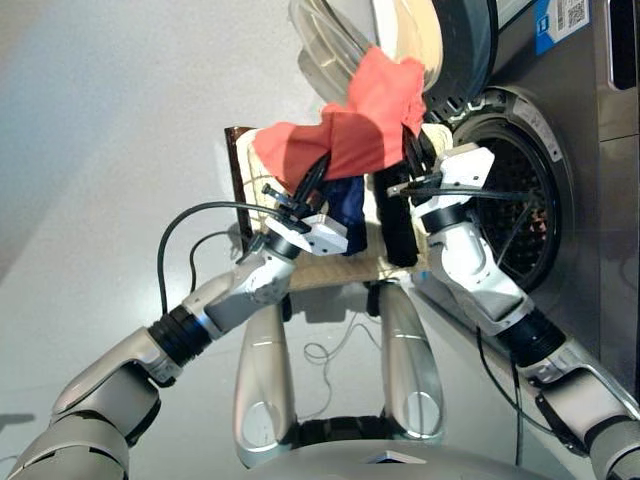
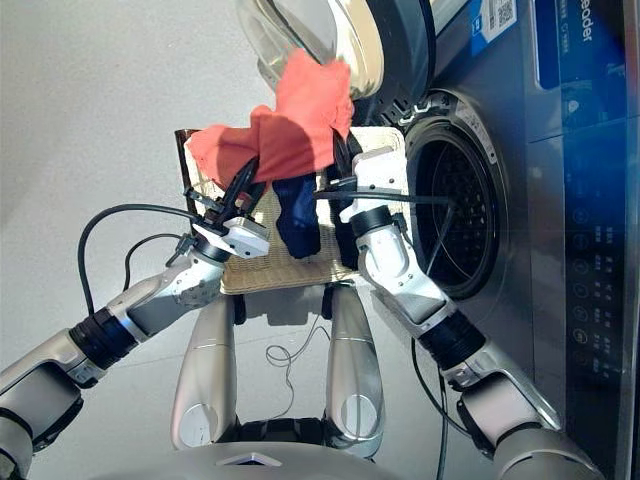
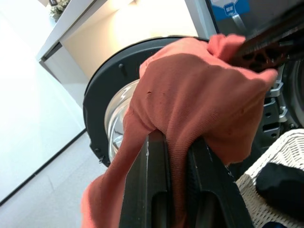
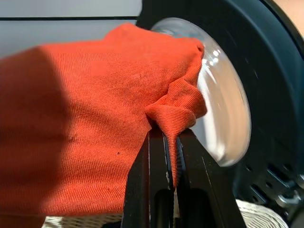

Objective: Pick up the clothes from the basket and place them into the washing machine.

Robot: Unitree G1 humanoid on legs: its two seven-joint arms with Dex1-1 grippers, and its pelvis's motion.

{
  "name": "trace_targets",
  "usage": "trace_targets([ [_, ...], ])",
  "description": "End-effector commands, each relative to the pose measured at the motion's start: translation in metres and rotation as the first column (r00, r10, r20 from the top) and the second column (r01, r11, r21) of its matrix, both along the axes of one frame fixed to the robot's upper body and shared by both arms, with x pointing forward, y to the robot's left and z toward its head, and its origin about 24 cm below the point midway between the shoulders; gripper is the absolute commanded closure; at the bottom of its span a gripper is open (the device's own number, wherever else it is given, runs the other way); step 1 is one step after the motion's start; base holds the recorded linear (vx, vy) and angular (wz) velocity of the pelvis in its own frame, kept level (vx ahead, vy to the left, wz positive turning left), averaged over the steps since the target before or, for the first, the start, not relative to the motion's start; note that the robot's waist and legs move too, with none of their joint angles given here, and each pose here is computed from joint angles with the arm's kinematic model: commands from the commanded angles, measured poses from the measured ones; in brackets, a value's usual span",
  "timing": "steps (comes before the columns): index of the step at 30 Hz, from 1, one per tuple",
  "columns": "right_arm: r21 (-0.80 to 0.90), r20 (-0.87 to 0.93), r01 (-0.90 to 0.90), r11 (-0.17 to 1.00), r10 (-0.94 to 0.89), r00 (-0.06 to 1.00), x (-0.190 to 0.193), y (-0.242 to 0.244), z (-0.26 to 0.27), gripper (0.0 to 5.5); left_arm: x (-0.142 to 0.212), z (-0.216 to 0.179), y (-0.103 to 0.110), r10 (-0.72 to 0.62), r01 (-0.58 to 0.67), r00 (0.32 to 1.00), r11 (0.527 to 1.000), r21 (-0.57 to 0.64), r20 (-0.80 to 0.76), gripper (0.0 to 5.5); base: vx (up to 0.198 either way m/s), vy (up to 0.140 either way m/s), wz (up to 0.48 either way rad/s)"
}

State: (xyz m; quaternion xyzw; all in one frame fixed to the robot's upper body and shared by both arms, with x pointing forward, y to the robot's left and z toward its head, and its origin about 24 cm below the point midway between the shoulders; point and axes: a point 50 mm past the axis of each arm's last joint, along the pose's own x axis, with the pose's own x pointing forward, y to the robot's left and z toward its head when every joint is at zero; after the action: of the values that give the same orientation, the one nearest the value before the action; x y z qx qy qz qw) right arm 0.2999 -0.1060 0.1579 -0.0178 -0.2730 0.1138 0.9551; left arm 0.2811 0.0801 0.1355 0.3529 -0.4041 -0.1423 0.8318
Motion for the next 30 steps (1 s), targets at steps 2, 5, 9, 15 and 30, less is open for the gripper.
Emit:
trace_targets([
  [2,0.161,0.110,0.160,0.974,-0.178,0.978,0.003,-0.027,0.021,5.50,-0.025,0.031,-0.022,-0.163,0.190,0.973,0.966,-0.173,0.160,0.00,0.000,0.000,0.000],
  [5,0.219,0.046,0.265,0.939,-0.282,0.958,0.011,-0.031,0.006,5.50,-0.025,0.032,-0.024,-0.166,0.196,0.974,0.957,-0.212,0.152,0.00,0.000,0.000,0.000],
  [9,0.317,-0.101,0.429,0.846,-0.419,0.902,0.021,-0.043,-0.018,5.50,-0.026,0.030,-0.027,-0.169,0.199,0.976,0.945,-0.260,0.137,0.00,0.000,0.000,0.000],
  [15,0.342,-0.186,0.572,0.746,-0.543,0.819,0.030,-0.061,-0.028,5.50,-0.025,0.031,-0.031,-0.180,0.212,0.974,0.938,-0.275,0.135,0.00,0.000,0.000,0.000],
  [30,0.264,-0.234,0.860,0.437,-0.836,0.497,0.044,-0.130,-0.025,5.50,-0.027,0.041,-0.036,-0.216,0.257,0.964,0.913,-0.318,0.157,0.00,0.000,0.000,0.000],
])
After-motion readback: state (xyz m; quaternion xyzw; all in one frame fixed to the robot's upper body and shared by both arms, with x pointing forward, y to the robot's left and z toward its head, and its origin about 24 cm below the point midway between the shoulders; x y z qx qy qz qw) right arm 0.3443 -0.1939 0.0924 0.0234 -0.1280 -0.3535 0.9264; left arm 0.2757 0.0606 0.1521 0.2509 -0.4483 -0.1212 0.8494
